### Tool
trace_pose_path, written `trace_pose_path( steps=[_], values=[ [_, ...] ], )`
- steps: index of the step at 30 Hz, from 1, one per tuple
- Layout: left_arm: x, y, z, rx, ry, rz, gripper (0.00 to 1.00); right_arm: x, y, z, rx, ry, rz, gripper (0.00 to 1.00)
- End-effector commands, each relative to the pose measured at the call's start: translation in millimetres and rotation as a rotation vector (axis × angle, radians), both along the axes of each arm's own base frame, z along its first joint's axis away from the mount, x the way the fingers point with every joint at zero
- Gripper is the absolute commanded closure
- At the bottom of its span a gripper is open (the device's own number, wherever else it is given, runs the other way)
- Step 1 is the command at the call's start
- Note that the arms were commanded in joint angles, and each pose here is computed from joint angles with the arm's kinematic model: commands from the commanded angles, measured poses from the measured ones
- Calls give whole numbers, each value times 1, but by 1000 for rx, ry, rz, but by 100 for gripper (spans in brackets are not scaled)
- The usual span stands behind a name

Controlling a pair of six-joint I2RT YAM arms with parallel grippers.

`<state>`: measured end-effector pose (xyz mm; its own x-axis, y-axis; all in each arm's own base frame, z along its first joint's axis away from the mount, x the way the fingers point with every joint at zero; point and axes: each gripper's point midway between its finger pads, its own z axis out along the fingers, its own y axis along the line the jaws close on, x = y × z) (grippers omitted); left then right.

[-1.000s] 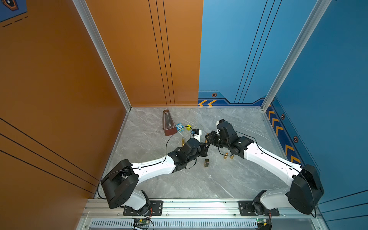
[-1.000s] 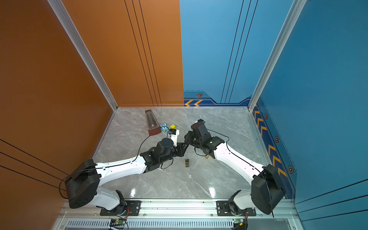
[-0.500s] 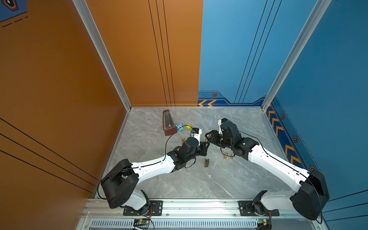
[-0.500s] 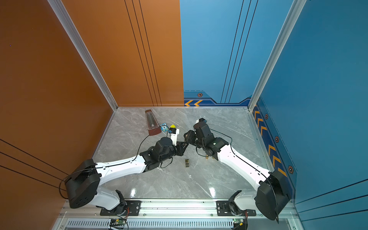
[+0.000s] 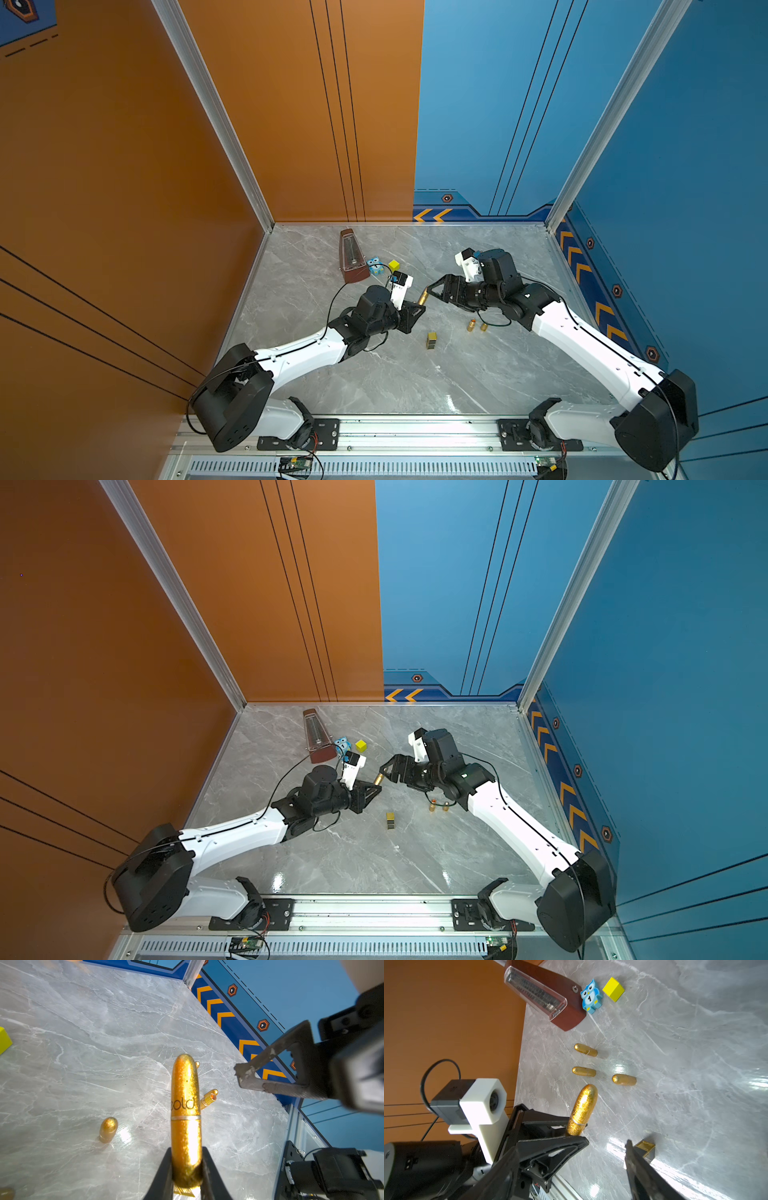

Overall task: Open the lipstick cap
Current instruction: Open the cover of the lipstick.

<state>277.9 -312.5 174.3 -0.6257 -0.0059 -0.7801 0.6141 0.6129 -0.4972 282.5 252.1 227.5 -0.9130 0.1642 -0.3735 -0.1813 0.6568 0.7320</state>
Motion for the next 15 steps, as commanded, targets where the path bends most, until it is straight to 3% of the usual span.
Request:
trace_pose_path(
  steps=[1,8,12,15],
  values=[
    [-22,-4,7,-10,-51,-151,100,-25,4,-2,53,45,129,18],
    [-32,-8,13,-26,-71,-221,100,-27,3,-3,126,88,130,24],
    [-37,-12,16,-35,-76,-254,100,-14,-11,-9,159,108,49,33],
    [-40,-15,17,-41,-74,-273,100,-15,-4,-1,232,108,83,41]
  ],
)
